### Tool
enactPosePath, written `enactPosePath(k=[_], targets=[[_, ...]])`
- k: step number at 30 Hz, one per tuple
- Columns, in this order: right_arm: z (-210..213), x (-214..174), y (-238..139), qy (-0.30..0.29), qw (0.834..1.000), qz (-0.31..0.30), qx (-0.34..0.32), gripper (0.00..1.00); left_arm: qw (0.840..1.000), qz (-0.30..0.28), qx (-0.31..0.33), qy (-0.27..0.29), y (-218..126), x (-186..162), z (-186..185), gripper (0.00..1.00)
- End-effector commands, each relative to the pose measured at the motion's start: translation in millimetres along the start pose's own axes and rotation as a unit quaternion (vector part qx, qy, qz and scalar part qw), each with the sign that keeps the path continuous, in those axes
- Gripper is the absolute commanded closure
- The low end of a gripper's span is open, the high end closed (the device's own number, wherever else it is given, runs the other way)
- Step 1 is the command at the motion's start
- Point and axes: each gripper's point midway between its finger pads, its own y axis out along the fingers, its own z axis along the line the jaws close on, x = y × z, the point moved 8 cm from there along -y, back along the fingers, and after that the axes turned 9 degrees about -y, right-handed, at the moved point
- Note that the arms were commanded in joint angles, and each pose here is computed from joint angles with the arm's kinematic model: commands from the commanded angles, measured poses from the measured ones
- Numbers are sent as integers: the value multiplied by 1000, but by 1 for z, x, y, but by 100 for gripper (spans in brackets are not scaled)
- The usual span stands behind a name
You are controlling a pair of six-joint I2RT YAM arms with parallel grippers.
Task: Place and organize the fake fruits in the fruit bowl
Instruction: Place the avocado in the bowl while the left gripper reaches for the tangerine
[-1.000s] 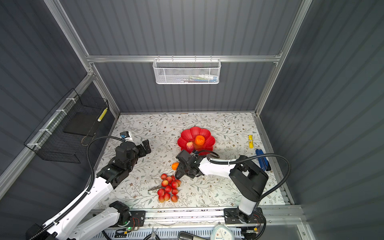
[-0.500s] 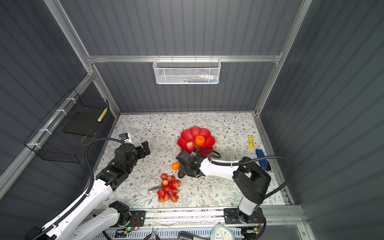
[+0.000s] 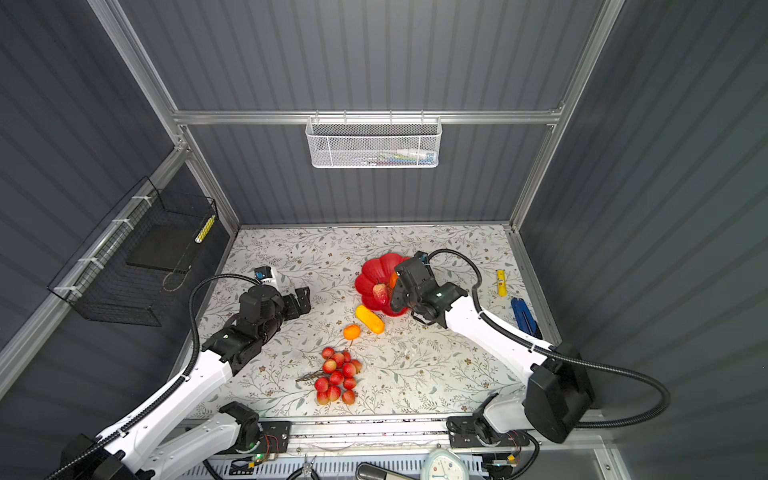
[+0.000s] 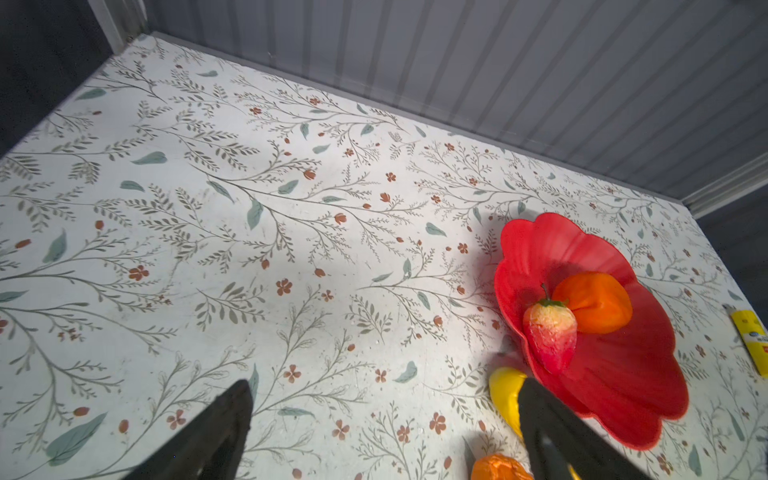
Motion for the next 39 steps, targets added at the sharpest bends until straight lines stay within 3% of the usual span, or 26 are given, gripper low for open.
enactPosePath(k=[1, 6, 10, 15, 22, 29, 39], targets=[[-11, -2, 18, -35, 999, 27, 4, 63, 998, 41, -54, 16, -1, 0, -14, 0], [-29, 5, 49, -20, 999, 39, -7, 60, 986, 125, -99, 53, 13, -18, -25, 1], [-38, 7, 71, -18, 999, 45, -15, 57, 973, 196, -100, 71, 32, -39, -24, 3], [-42, 10, 96, -14, 997, 69, -18, 53, 961, 235, -123, 85, 40, -52, -32, 4], [-48, 14, 112, 5, 997, 81, -12, 35, 945, 269, -139, 120, 44, -72, -47, 4], [-45, 37, 82, -1, 999, 33, -10, 22, 933, 304, -135, 140, 57, -91, -53, 3], [-47, 53, -7, 12, 997, -81, 10, 14, 923, 331, -124, 150, 84, -111, -60, 3]])
